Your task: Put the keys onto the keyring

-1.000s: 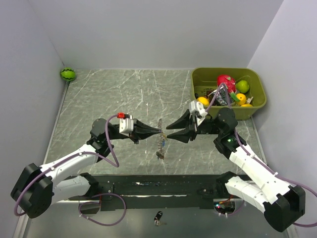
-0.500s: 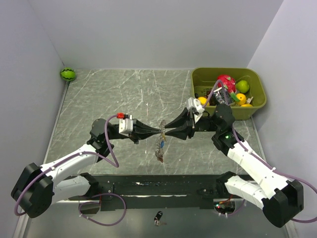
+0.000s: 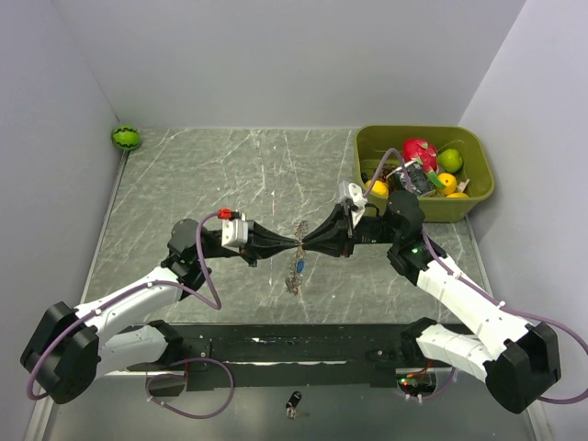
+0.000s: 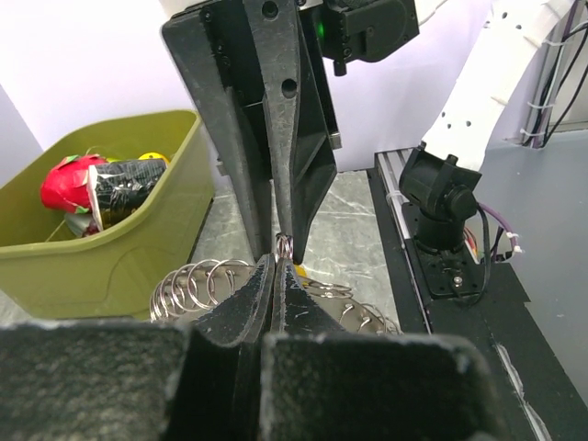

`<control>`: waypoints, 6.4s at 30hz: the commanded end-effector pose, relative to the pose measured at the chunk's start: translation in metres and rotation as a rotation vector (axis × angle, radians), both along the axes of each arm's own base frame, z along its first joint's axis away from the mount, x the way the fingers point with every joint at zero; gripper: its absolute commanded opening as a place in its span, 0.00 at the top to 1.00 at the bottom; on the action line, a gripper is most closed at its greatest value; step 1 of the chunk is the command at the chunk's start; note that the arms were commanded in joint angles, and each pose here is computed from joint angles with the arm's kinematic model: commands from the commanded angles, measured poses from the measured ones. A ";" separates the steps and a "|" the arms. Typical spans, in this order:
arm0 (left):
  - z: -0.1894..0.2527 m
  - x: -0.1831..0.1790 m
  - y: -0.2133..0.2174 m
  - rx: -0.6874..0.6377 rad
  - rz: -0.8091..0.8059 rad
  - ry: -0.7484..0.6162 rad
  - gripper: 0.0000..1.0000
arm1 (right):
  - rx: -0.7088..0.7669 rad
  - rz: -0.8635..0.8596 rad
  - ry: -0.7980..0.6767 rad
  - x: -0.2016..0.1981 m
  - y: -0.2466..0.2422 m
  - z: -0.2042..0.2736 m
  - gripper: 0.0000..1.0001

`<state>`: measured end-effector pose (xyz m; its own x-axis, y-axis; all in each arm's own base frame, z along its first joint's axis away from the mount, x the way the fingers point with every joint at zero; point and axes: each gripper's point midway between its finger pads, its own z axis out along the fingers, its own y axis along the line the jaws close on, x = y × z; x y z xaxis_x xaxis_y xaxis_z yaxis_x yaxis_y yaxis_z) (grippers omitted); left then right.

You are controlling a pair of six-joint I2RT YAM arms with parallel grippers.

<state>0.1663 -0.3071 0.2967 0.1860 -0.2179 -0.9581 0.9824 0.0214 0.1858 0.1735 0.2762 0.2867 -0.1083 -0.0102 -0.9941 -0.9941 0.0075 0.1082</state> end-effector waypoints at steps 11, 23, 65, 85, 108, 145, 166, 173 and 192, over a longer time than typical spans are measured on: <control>0.031 -0.004 0.008 -0.038 0.028 -0.138 0.99 | -0.004 -0.014 -0.035 0.004 0.002 0.005 1.00; 0.039 -0.014 0.013 -0.064 0.007 -0.169 0.99 | -0.031 -0.020 0.005 0.010 0.005 -0.010 1.00; 0.034 -0.018 0.009 -0.094 -0.044 -0.138 0.99 | 0.113 0.041 -0.173 -0.018 0.006 0.049 0.57; 0.035 -0.020 0.008 -0.098 -0.066 -0.136 0.99 | 0.109 0.066 -0.146 -0.019 0.012 0.050 0.87; -0.005 0.012 0.006 0.252 0.045 -0.089 0.67 | -0.045 -0.005 -0.147 0.003 0.013 0.026 1.00; -0.020 0.022 -0.007 0.557 0.028 -0.071 0.99 | -0.121 -0.040 -0.128 0.015 0.013 0.007 1.00; -0.003 0.048 -0.011 0.266 0.252 -0.044 0.99 | -0.080 -0.355 0.005 0.053 -0.001 0.020 0.37; 0.005 0.052 -0.005 0.179 0.273 -0.035 0.99 | -0.076 -0.406 0.116 0.063 -0.008 0.014 0.39; 0.004 0.056 -0.002 0.174 0.254 -0.020 0.99 | -0.112 -0.297 0.249 0.059 -0.002 -0.010 0.58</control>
